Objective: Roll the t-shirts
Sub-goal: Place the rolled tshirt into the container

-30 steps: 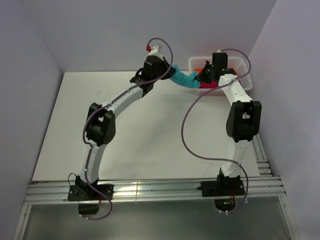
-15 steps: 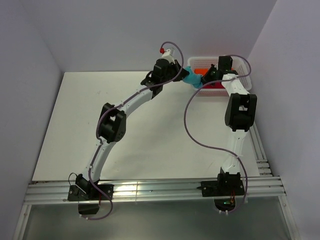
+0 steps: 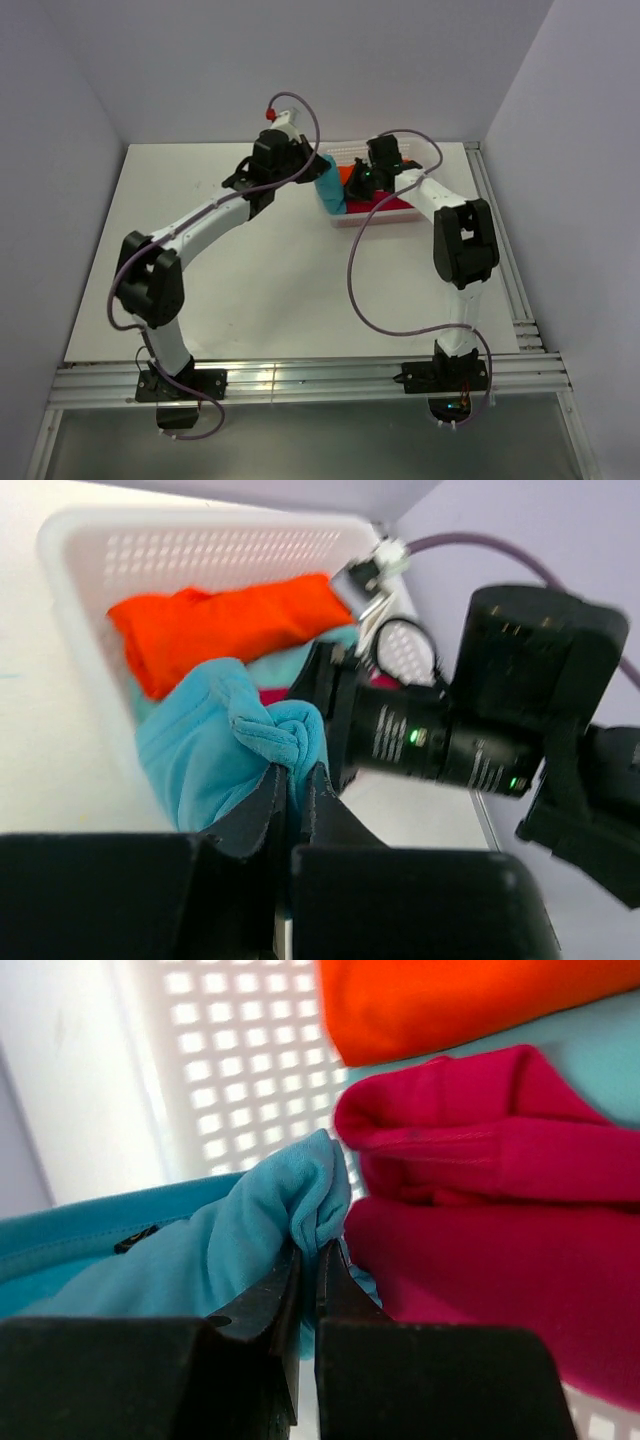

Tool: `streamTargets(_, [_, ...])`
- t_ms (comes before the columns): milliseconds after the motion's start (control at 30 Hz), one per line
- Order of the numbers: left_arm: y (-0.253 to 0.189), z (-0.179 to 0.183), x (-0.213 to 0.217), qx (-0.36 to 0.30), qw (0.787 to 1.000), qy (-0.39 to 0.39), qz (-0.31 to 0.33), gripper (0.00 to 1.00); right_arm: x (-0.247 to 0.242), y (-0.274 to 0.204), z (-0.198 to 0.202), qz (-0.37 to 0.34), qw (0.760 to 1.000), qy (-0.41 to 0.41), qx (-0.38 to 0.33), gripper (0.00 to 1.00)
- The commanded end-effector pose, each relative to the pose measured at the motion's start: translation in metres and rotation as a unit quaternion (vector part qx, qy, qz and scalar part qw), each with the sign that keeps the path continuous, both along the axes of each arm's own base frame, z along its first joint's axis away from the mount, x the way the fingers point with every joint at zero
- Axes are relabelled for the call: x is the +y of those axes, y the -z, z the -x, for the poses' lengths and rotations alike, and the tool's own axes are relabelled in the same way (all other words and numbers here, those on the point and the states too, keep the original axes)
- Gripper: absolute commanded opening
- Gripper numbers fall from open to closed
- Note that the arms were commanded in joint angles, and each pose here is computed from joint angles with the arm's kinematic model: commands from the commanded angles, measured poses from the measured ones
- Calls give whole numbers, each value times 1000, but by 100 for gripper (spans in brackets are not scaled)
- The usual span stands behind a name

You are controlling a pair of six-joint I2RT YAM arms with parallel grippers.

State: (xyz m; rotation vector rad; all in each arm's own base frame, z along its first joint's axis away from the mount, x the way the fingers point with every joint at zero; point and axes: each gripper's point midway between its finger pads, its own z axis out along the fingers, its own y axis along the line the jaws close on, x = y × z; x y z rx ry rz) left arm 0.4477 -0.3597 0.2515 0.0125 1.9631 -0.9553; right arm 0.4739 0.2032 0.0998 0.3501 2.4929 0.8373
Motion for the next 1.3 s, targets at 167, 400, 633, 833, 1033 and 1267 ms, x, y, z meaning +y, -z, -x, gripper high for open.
streamTargets(167, [-14, 24, 38, 9, 1000, -19, -13, 0, 19, -101, 26, -56, 996, -31, -58, 0])
streamTargets(400, [8, 20, 39, 50, 997, -51, 10, 1, -45, -103, 19, -44, 998, -7, -47, 0])
streamTargets(633, [57, -4, 38, 70, 994, -83, 2, 0, -70, -110, -15, -41, 996, -16, -83, 0])
streamTargets(833, [91, -29, 31, 87, 992, -93, 7, 0, -76, -98, -40, -52, 995, -19, -82, 0])
streamTargets(1033, [100, -55, 27, 88, 991, -102, 16, 0, -82, -80, -50, -49, 996, -17, -73, 0])
streamTargets(1267, [89, -77, 15, 74, 992, -95, 24, 0, -98, -71, -61, -51, 996, -4, -69, 0])
